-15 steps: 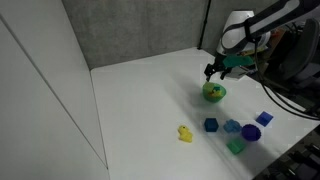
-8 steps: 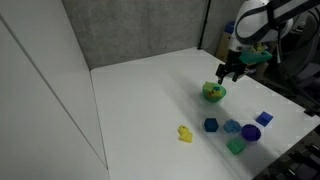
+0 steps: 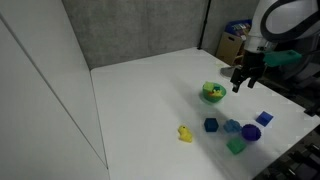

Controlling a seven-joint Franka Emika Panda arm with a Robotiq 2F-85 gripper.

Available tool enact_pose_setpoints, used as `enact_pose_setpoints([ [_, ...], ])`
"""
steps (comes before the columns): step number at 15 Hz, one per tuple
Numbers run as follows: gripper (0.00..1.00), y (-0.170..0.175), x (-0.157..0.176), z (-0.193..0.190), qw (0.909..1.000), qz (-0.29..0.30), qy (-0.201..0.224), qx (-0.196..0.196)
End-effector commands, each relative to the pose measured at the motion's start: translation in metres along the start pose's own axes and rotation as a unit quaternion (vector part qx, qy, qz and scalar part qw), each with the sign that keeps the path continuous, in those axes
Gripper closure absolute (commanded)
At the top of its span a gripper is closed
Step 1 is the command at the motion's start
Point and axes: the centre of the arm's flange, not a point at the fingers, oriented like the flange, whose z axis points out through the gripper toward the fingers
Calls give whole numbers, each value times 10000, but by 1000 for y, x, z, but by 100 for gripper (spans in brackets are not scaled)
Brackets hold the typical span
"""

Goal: Put the yellow block in the bowl

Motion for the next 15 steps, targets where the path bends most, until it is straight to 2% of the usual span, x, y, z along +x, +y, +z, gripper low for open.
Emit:
enact_pose_setpoints([
  [1,0,-10,-58,-29,9998,-180,-16,-101],
  [4,0,-16,-91,-54,9995,-255,-25,-176],
  [8,0,-12,-124,-94,9980,-247,-72,-575],
  [11,0,-7,-144,-121,9967,-168,209,-772],
  [15,0,-2,-155,-136,9966,-191,551,-587],
])
